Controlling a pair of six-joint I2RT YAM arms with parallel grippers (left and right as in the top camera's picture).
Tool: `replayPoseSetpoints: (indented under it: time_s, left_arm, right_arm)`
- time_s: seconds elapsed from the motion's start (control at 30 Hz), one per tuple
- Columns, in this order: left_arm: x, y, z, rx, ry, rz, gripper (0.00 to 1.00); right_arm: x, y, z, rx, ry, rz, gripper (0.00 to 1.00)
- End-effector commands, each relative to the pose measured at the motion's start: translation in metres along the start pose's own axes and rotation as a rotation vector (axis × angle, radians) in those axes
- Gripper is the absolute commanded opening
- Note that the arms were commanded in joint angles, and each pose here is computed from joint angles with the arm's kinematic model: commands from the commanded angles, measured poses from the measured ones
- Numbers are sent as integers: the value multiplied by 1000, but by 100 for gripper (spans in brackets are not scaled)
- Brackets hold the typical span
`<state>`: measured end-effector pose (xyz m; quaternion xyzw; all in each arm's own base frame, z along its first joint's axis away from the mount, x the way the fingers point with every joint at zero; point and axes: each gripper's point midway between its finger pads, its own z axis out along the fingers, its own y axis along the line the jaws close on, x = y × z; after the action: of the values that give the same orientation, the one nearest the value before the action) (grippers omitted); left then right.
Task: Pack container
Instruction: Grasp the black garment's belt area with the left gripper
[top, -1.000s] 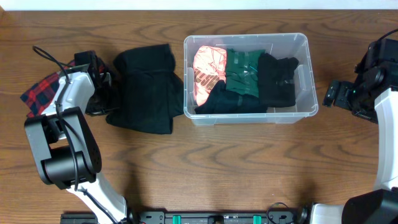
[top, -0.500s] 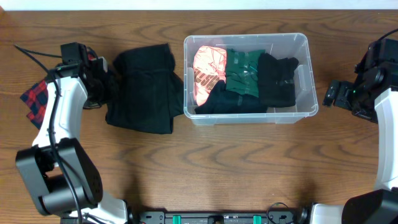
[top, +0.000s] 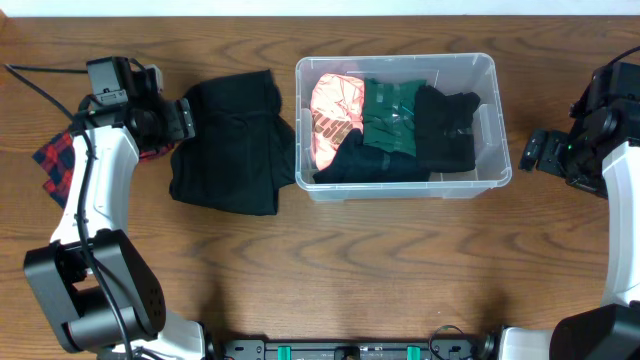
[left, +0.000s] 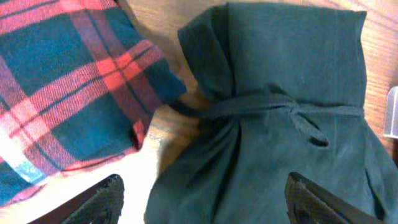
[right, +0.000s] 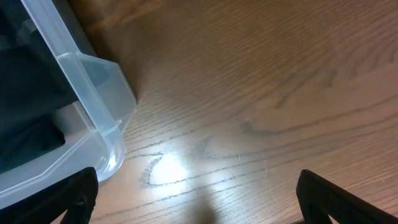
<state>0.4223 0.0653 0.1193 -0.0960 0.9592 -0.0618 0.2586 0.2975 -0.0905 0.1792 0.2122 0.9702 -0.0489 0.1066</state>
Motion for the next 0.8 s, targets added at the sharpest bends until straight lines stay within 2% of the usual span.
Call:
replayPoseSetpoints:
  time_s: [0.0, 0.23, 0.47, 0.77]
  left_arm:
    - [0, 0, 9, 7, 8, 75, 83]
    - [11, 3, 31, 11, 64, 76, 83]
    - [16, -14, 53, 135, 82, 66, 83]
    - [30, -10, 77, 142, 131, 53, 83]
  right_arm:
    - [-3, -3, -5, 10, -22, 15, 99]
    - [-3, -3, -5, 10, -22, 15, 99]
    - [-3, -3, -5, 10, -22, 15, 99]
    - [-3, -3, -5, 10, -22, 15, 99]
